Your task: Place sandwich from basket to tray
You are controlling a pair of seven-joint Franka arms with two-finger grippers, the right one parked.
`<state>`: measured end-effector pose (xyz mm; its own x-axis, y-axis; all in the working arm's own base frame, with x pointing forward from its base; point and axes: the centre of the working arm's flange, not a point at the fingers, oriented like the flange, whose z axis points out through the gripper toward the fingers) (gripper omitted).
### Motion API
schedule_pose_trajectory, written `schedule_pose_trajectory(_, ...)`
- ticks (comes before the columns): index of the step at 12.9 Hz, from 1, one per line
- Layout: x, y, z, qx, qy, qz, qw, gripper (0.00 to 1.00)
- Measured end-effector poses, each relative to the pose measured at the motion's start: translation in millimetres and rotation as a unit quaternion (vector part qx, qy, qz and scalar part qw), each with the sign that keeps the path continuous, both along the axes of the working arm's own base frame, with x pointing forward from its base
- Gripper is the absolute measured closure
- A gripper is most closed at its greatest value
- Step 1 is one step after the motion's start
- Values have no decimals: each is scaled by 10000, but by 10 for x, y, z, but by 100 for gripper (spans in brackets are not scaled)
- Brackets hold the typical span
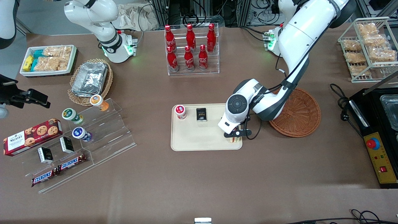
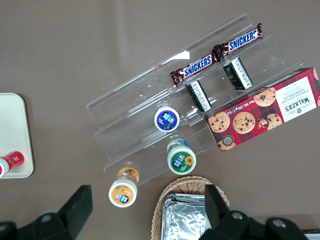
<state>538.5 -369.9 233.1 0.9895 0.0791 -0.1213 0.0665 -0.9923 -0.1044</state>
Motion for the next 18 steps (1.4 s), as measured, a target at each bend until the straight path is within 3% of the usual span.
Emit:
schedule_pose_trajectory(4,248,136,406,-108,-268,484,9984,1)
schedule_pose_trajectory(7,471,671,1431,-31,-207,1194,9926,0)
schedule_pose_trajectory(10,411,1467,2572,240,-389,1707,9843,0)
schedule_pose_trajectory(14,93,2749,3658,-97,-502,1468,9878,0)
schedule_pose_trajectory(18,-437,3445,3942,-289,-525,483,9970,0)
